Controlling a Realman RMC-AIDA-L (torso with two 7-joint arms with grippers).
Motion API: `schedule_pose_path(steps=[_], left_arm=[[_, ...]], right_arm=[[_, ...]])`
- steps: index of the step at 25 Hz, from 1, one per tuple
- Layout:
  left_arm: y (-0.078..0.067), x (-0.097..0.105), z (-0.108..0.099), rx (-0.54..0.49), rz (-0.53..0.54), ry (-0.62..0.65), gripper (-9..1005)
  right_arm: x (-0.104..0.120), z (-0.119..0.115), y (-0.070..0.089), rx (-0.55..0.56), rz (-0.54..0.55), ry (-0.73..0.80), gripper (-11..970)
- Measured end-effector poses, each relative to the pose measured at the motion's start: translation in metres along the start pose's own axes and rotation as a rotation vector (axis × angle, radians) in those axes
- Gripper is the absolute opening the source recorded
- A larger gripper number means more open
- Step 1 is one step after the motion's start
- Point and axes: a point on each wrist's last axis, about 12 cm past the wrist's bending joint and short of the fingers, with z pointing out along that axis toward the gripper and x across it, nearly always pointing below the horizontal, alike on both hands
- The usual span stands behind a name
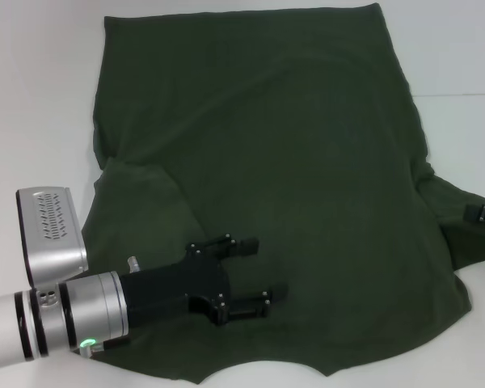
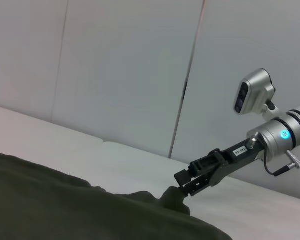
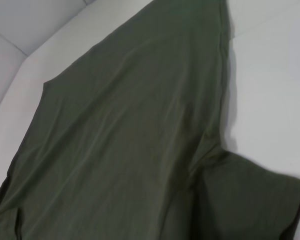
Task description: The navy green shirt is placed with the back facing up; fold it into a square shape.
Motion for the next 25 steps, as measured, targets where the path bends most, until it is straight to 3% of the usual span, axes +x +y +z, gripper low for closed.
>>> schedule_pose_path(steps=[15,21,25], left_arm=[[-0.0013,0.0019,0.0003,0.001,-0.012,-0.001,845],[-0.0016,0.002,-0.0001,0.001,-0.014,-0.004,844],[-0.0016,0.0017,-0.0002,0.002,-0.014,-0.006,844]], right_arm=[[0.0036,-0.0001,0.0002,-0.008,0.005,0.004,887],[0.0045,-0.0013,-0.0011,-0.004,0.005,0.002,733],[0.0044,-0.0011,-0.0009,-0.003,0.002,0.0,532]])
